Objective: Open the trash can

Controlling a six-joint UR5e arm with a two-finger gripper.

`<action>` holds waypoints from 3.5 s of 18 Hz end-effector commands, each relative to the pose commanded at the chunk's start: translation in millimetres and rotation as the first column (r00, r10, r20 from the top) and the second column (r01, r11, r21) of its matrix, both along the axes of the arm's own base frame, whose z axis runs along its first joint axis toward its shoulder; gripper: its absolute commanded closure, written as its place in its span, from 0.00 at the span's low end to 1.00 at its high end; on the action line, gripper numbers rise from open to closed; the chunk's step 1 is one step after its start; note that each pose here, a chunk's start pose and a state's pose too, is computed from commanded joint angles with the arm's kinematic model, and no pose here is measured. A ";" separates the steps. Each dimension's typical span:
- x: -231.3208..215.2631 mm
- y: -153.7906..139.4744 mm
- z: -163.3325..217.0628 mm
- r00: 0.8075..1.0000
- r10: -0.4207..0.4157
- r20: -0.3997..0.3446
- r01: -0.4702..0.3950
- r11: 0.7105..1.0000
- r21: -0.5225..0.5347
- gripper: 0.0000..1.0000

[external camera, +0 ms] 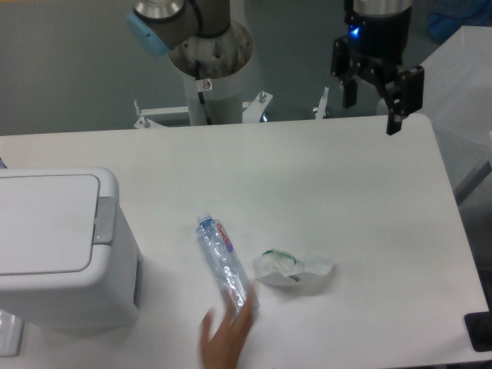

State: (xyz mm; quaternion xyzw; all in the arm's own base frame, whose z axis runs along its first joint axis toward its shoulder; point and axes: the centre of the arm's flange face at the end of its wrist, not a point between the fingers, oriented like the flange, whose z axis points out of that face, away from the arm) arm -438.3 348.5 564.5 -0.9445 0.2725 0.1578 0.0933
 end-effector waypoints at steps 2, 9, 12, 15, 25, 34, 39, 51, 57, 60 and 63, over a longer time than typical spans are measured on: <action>6.3 7.0 1.8 0.999 0.038 0.011 -0.038 0.999 0.015 0.00; 45.5 66.9 -7.4 0.938 0.323 0.127 -0.339 0.931 0.137 0.00; 69.5 98.0 -16.0 0.883 0.427 0.195 -0.461 0.867 0.189 0.00; 93.0 126.7 -21.0 0.841 0.479 0.251 -0.532 0.818 0.220 0.00; 158.3 198.5 -45.0 0.555 0.657 0.510 -0.814 0.555 0.171 0.00; 189.0 219.4 -64.8 0.463 0.640 0.613 -0.840 0.537 0.074 0.00; 198.0 222.8 -72.1 0.468 0.640 0.610 -0.833 0.550 0.061 0.00; 205.0 228.8 -81.6 0.467 0.642 0.608 -0.828 0.559 0.044 0.00; 204.5 229.6 -83.4 0.465 0.644 0.608 -0.828 0.559 0.041 0.00; 203.6 230.8 -86.2 0.462 0.647 0.607 -0.829 0.558 0.036 0.00; 203.5 230.9 -85.4 0.463 0.646 0.607 -0.829 0.558 0.038 0.00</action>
